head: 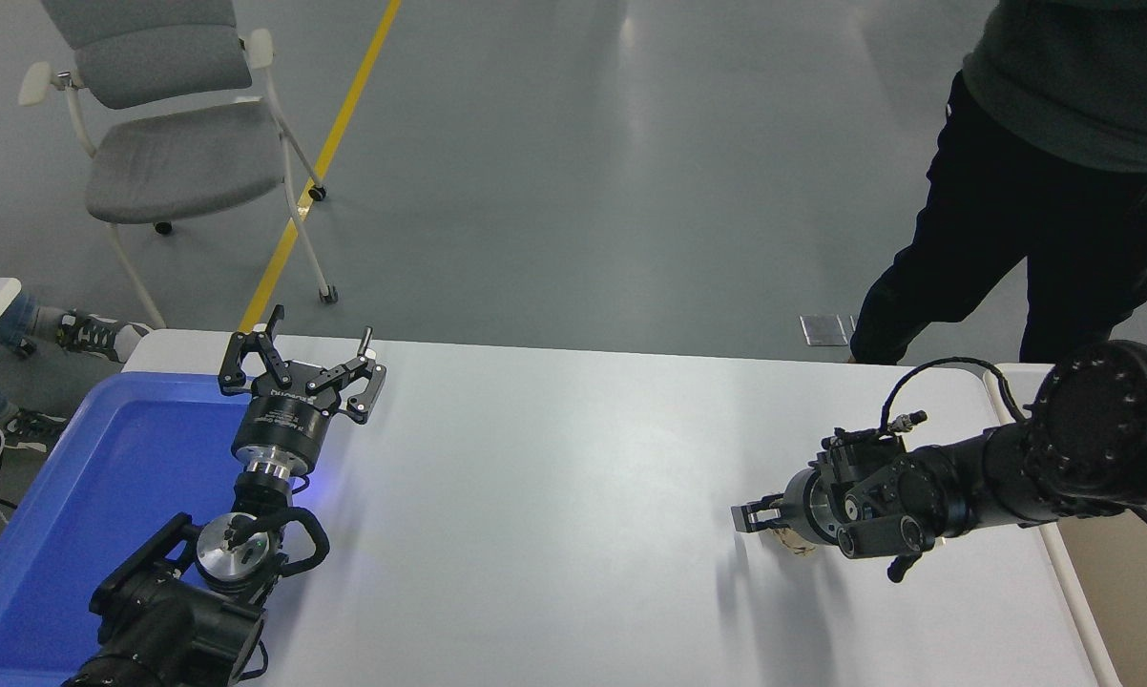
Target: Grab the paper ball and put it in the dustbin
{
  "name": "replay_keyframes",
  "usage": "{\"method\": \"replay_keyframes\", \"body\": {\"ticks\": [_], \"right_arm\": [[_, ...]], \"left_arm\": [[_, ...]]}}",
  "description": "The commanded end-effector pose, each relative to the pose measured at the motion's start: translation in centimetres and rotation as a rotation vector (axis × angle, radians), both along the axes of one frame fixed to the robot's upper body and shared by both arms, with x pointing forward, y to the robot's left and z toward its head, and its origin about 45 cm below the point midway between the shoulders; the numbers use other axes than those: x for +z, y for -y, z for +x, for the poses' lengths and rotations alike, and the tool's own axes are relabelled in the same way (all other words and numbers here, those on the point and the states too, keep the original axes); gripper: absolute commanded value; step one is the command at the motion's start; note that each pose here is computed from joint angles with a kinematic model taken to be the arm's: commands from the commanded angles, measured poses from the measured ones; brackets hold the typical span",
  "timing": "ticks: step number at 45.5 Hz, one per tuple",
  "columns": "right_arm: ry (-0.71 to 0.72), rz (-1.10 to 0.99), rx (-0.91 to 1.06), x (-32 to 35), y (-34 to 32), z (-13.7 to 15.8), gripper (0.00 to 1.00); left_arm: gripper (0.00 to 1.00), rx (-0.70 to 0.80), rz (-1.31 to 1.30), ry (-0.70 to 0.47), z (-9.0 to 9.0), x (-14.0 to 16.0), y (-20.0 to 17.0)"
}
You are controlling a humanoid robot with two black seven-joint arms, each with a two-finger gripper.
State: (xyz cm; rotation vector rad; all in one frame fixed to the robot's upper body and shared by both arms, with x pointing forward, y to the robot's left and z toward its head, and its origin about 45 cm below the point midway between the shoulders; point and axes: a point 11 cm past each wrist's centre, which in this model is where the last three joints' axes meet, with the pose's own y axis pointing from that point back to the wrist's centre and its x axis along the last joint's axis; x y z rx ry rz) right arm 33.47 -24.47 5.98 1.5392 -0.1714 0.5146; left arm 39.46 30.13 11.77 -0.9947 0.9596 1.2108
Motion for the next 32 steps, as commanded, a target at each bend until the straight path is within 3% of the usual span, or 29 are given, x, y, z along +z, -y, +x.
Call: {"method": "replay_keyframes", "body": {"ticks": [1, 7, 18, 32], "right_arm": [[-0.003, -0.027, 0.025, -0.6, 0.8, -0.4, 0.23], [0.006, -0.042, 0.03, -0.7, 1.3, -0.5, 0.0], [0.013, -0.029, 0.013, 0.3, 1.8, 0.2, 0.0], [0.026, 0.075, -0.09, 6.6, 3.1, 1.5, 0.0]], "left_arm": [[0.99, 0.001, -0.001, 0.0, 0.0, 0.0, 0.0], [0.99, 0.0, 0.0, 0.0, 0.0, 0.0, 0.0], [0.99, 0.0, 0.0, 0.0, 0.0, 0.0, 0.0], [0.99, 0.0, 0.0, 0.0, 0.0, 0.0, 0.0]]}}
